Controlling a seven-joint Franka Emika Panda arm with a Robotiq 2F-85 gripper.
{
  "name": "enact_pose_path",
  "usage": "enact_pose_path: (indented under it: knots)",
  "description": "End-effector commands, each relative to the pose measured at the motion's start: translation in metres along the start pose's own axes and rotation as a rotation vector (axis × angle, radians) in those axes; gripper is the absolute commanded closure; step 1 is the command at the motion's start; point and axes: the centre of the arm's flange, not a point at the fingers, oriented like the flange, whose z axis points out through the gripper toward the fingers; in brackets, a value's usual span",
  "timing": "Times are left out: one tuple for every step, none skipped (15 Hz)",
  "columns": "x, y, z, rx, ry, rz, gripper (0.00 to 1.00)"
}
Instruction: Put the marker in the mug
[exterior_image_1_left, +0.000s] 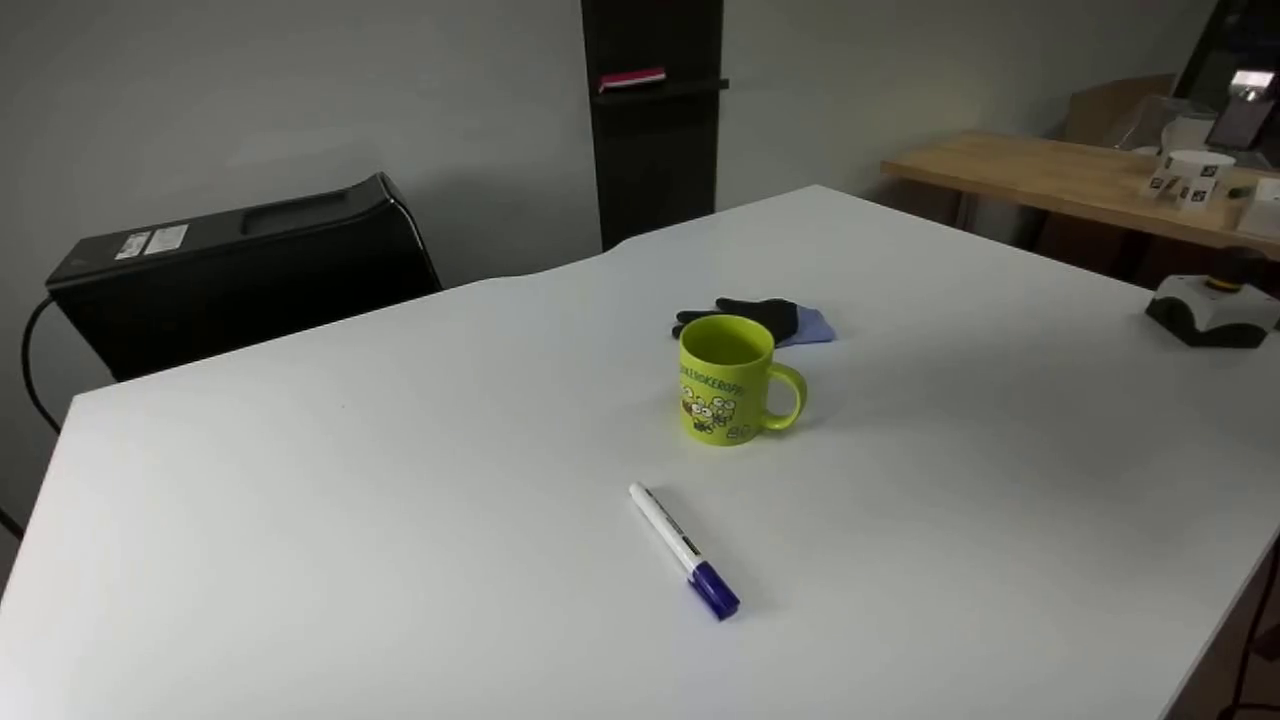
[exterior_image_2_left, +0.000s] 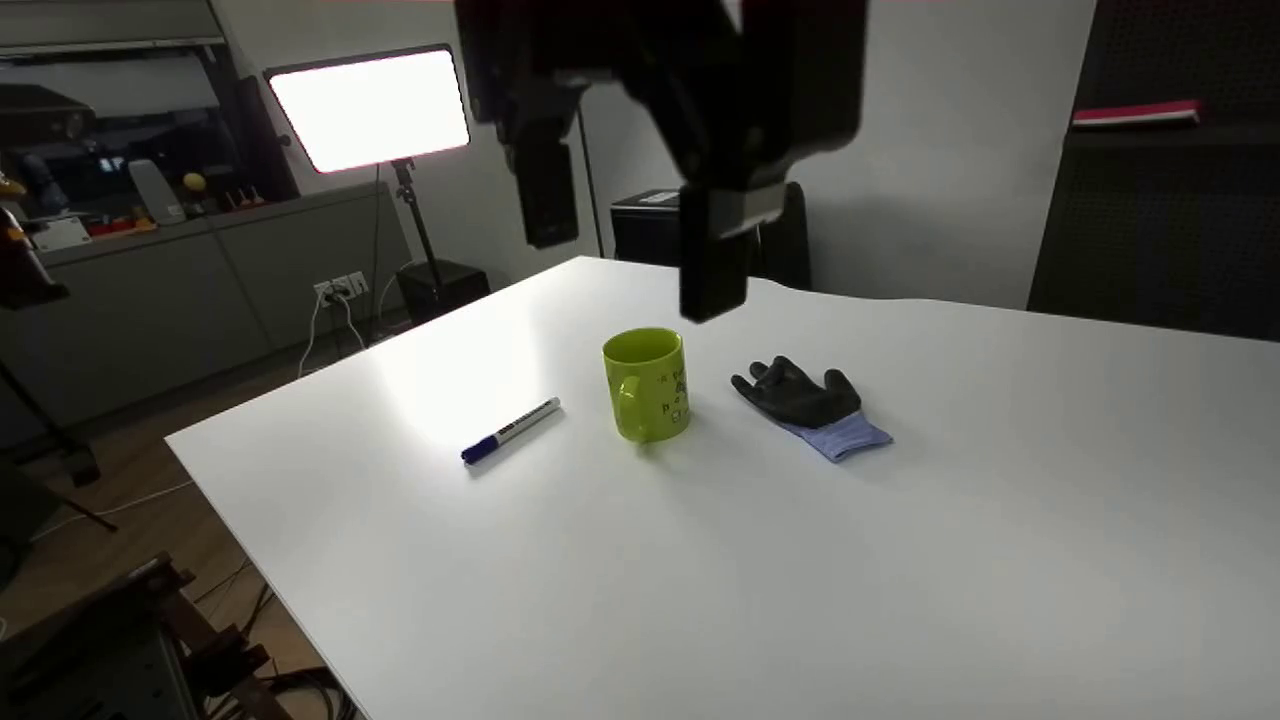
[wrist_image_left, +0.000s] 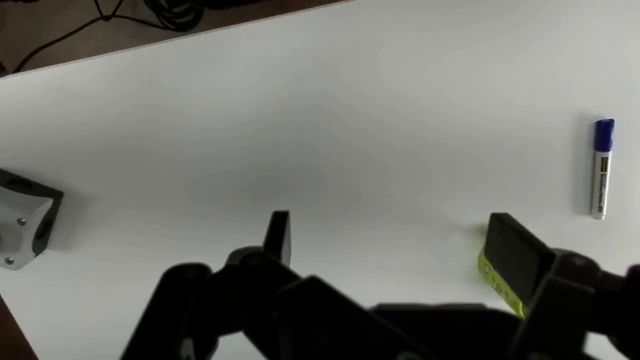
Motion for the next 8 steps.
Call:
enact_pose_path:
  knots:
    - [-0.022,-0.033,0.030,-0.045,-0.040,-0.090,0.00]
    - [-0.027,-0.041,0.038,-0.056,-0.057,-0.117,0.00]
    - [-0.033,-0.049,0.047,-0.064,-0.070,-0.141,0.00]
    - [-0.039,-0.057,0.055,-0.071,-0.085,-0.164,0.00]
    - [-0.044,-0.064,0.063,-0.076,-0.088,-0.178,0.00]
    - [-0.047,-0.072,0.069,-0.068,-0.093,-0.175,0.00]
    - [-0.048,-0.080,0.072,-0.070,-0.097,-0.161,0.00]
    - [-0.050,-0.088,0.077,-0.070,-0.110,-0.150,0.00]
